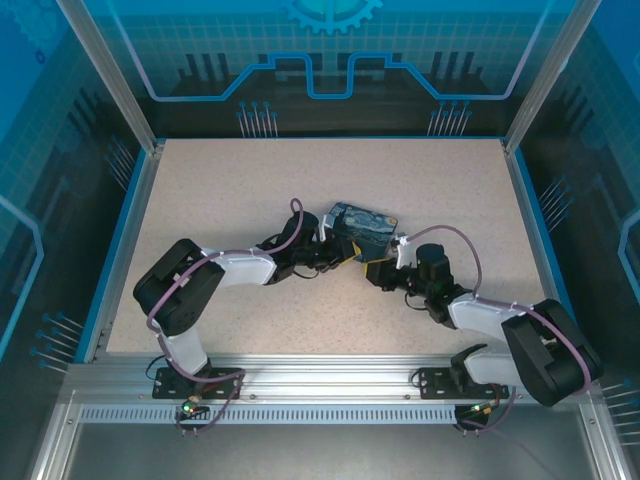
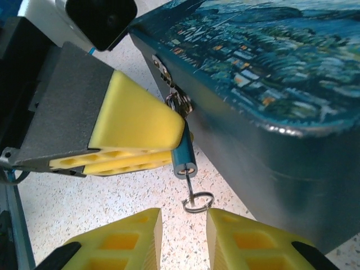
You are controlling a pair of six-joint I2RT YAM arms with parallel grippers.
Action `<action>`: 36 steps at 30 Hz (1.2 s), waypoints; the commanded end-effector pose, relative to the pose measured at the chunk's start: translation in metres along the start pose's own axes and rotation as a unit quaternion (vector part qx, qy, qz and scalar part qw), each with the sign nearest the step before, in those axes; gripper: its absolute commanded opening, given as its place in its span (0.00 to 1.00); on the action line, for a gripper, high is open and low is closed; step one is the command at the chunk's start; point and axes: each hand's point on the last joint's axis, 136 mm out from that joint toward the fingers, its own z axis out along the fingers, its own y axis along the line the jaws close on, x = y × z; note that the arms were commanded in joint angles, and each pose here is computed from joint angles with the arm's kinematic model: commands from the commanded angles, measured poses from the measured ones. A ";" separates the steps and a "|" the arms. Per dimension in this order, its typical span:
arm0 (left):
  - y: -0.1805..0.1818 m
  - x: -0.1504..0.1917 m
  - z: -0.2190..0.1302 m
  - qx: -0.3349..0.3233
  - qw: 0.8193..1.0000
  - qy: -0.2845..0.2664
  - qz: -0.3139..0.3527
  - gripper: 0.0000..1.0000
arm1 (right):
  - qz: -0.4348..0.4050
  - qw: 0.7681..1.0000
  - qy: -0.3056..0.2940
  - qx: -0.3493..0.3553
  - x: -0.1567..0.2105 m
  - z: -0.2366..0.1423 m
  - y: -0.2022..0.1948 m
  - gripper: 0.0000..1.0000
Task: Unlock a padlock with a key
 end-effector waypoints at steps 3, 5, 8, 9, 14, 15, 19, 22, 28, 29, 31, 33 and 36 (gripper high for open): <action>-0.019 -0.002 0.000 0.034 0.999 0.003 0.004 0.09 | -0.008 1.000 -0.021 -0.009 -0.019 0.009 0.007 0.24; -0.019 -0.002 0.000 0.034 0.999 0.003 0.003 0.09 | -0.010 1.000 -0.018 -0.011 -0.018 0.012 0.008 0.20; -0.018 -0.001 0.001 0.035 0.999 0.004 0.000 0.09 | -0.010 1.000 -0.019 -0.009 -0.017 0.014 0.008 0.17; -0.017 -0.001 0.001 0.035 0.999 0.004 -0.001 0.09 | -0.009 1.000 -0.021 -0.010 -0.018 0.015 0.008 0.16; -0.016 0.000 0.003 0.034 0.999 0.007 -0.002 0.09 | -0.010 1.000 -0.024 -0.015 -0.020 0.019 0.012 0.11; -0.016 0.000 0.003 0.034 0.999 0.006 -0.002 0.09 | -0.010 1.000 -0.024 -0.016 -0.020 0.020 0.012 0.10; -0.014 0.000 0.003 0.032 0.999 0.006 -0.001 0.09 | 0.003 0.999 -0.035 -0.020 -0.025 0.018 0.014 0.04; -0.012 0.000 0.003 0.032 0.999 0.005 -0.001 0.09 | 0.025 0.998 -0.047 -0.030 -0.029 0.015 0.018 0.03; -0.010 0.001 0.004 0.032 0.999 0.003 -0.001 0.08 | 0.123 0.990 -0.050 -0.054 -0.033 0.015 0.025 0.01; -0.009 0.001 0.004 0.030 1.000 0.003 -0.002 0.09 | 0.146 0.986 -0.051 -0.060 -0.034 0.016 0.026 0.00; -0.009 0.002 0.004 0.031 1.000 0.003 -0.001 0.08 | 0.184 0.979 -0.052 -0.069 -0.034 0.016 0.027 0.00; -0.008 0.002 0.004 0.030 1.000 0.002 -0.001 0.08 | 0.207 0.974 -0.053 -0.076 -0.036 0.015 0.029 0.00; -0.006 0.003 0.005 0.028 1.000 0.003 -0.002 0.08 | 0.227 0.969 -0.055 -0.085 -0.040 0.012 0.034 0.00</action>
